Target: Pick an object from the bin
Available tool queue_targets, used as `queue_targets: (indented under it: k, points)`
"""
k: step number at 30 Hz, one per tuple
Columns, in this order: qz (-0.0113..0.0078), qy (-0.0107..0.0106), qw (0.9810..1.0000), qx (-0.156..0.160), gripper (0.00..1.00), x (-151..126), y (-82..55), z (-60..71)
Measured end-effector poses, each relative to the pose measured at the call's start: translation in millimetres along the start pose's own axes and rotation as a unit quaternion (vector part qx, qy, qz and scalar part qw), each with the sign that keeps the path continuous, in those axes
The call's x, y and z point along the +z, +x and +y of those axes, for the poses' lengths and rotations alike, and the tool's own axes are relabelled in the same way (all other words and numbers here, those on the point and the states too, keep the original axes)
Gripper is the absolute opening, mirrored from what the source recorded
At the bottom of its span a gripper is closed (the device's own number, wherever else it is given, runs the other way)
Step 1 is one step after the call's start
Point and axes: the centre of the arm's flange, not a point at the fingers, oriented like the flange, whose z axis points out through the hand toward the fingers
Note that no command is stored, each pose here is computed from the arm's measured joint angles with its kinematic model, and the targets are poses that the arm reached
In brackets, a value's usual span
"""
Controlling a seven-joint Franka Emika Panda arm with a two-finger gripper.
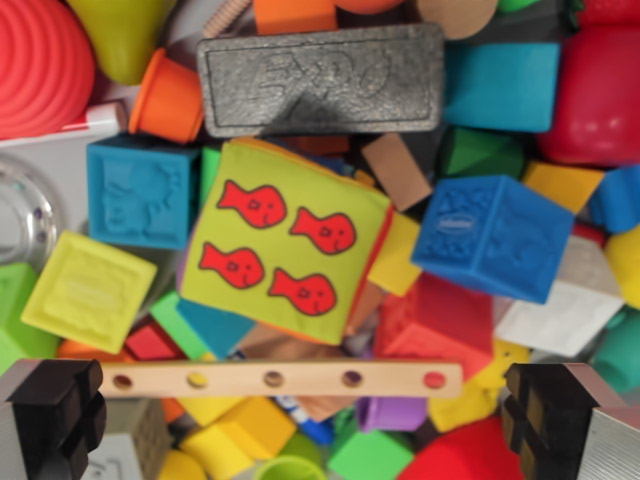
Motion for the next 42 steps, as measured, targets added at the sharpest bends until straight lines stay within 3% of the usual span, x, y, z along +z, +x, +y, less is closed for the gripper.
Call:
queue_targets:
  k: [5, 13, 16, 24, 29, 42]
  points:
    - [0.0023, 0.0016, 0.9992, 0.041, 1.00, 17.5, -10.3, -0.8]
    - [0.0056, 0.0042, 0.9948, 0.101, 1.00, 46.1, -26.1, -2.4]
    - [0.0059, 0.0051, 0.9945, 0.105, 1.00, 58.0, -26.3, -2.7]
    - [0.0065, 0.0037, 0.9943, 0.106, 1.00, 89.6, -24.5, -2.7]
    - [0.0069, 0.0043, 0.9943, 0.106, 1.00, 108.1, -24.0, -3.2]
    - [0.0075, 0.0048, 0.9943, 0.106, 1.00, 138.0, -23.4, -3.1]
